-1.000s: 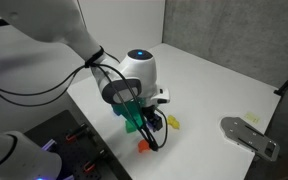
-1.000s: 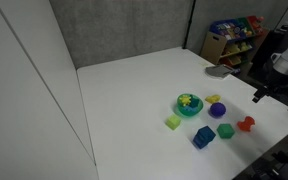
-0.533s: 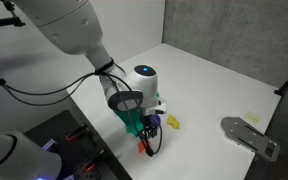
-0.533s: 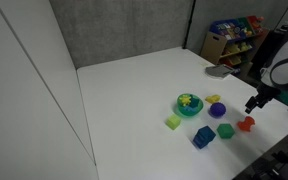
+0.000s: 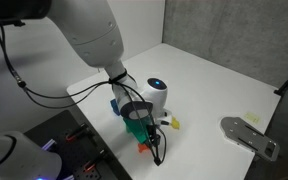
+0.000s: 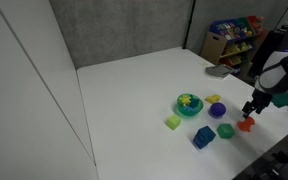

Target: Put the orange thing into the bowl

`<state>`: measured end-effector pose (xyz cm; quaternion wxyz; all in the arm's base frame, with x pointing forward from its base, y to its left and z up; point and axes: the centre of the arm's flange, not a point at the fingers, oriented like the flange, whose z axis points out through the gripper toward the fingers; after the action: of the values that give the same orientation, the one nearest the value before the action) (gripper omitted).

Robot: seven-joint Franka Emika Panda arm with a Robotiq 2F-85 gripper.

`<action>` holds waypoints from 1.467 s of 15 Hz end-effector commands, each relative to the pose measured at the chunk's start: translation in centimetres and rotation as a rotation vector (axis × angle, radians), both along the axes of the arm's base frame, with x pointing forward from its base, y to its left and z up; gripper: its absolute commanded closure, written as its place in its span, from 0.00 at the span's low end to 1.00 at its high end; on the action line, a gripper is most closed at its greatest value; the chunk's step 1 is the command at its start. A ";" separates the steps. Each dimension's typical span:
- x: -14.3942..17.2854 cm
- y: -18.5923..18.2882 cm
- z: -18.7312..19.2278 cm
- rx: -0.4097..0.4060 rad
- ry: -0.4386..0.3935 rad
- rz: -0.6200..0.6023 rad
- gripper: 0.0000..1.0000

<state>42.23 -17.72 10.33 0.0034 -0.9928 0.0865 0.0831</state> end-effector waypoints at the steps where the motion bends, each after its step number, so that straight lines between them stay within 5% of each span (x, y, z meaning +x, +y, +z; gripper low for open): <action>1: 1.2 -0.8 -2.0 0.025 0.030 -0.022 0.00; 4: 1.0 -0.9 -3.3 0.033 0.058 -0.020 0.00; 5: 1.0 -0.8 -3.7 0.035 0.063 -0.013 0.25; 6: 1.0 -0.7 -4.0 0.038 0.066 -0.009 0.27; 13: 0.8 0.0 -0.9 0.055 0.046 0.012 0.82; 22: 3.5 4.6 9.0 0.055 -0.071 0.089 0.91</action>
<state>45.69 -15.12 15.18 0.0235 -0.9957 0.0560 0.0700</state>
